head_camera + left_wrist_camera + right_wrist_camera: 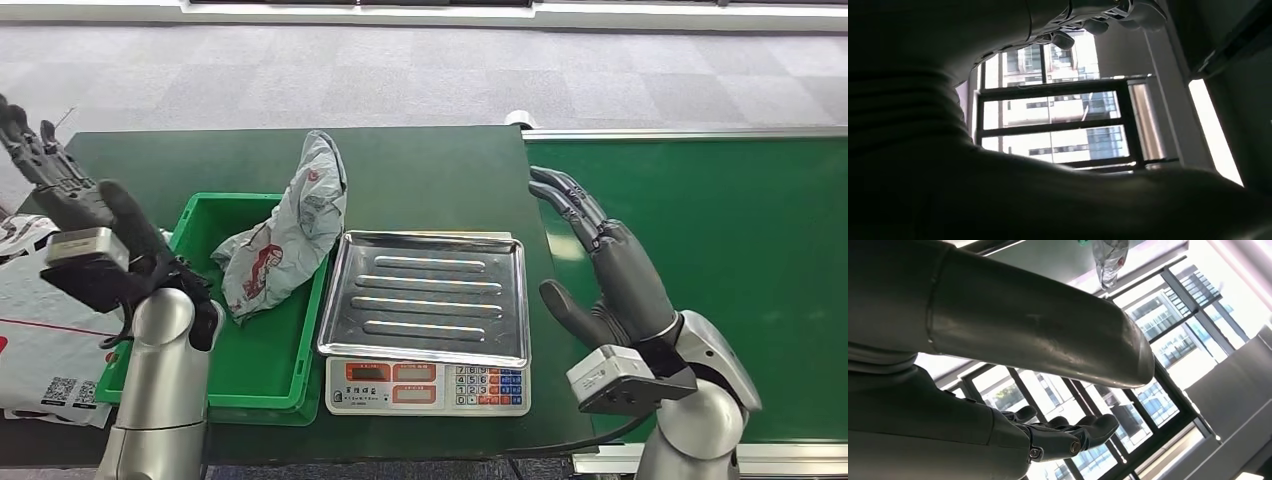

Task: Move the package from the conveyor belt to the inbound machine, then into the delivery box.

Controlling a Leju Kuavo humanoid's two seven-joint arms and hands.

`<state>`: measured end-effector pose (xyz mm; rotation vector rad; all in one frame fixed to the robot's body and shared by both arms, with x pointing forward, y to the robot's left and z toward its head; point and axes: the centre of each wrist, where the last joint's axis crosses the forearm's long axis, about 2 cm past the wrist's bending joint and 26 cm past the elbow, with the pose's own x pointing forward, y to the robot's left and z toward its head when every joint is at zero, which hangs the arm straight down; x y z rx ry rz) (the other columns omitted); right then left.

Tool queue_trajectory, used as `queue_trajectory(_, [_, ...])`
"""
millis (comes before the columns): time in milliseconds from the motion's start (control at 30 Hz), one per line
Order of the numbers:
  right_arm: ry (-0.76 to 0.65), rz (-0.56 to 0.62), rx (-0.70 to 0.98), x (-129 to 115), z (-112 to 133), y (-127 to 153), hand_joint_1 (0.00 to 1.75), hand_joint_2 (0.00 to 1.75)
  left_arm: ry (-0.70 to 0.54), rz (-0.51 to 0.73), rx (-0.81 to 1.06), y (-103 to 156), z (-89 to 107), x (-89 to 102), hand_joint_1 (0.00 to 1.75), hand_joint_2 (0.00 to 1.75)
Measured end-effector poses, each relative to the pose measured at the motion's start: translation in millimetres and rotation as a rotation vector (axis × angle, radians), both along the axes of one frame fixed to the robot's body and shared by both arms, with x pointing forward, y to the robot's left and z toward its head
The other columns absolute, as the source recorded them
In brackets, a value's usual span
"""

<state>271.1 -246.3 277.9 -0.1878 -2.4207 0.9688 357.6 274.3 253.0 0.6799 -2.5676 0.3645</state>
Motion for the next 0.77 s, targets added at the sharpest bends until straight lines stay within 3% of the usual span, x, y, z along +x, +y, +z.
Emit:
queue_trajectory(67, [0.004, 0.008, 0.009, 0.7, -1.2, 0.5, 0.0, 0.0, -0.06, -0.03, -0.069, -1.2, 6.5, -10.9, 0.0, 0.0])
queue_trajectory(133, [0.004, 0.023, 0.025, 1.1, -2.3, 1.3, 0.0, 0.0, -0.096, -0.08, -0.116, -3.0, 10.8, -21.5, 0.0, 0.87])
queue_trajectory(200, [0.002, 0.078, 0.082, 0.6, -4.9, 5.5, 0.0, 0.0, -0.108, -0.223, -0.164, -9.2, 10.7, -33.9, 0.0, 1.75])
queue_trajectory(333, [0.028, 0.267, 0.231, -6.4, -18.6, 25.9, 0.0, 0.0, -0.05, -0.627, -0.136, -42.8, -7.7, -57.9, 0.0, 1.75])
queue_trajectory(467, [0.079, 0.35, 0.254, -13.4, -31.2, 42.2, 0.0, 0.0, -0.024, -0.749, -0.124, -67.9, -20.6, -73.6, 0.0, 1.75])
queue_trajectory(600, [0.105, 0.378, 0.257, -16.1, -37.6, 48.3, 0.0, 1.75, -0.012, -0.781, -0.128, -74.2, -23.8, -78.6, 0.0, 1.75])
queue_trajectory(767, [0.117, 0.466, 0.299, -19.6, -40.2, 59.6, 0.0, 1.75, 0.002, -1.048, -0.087, -93.5, -31.9, -85.7, 0.0, 1.75])
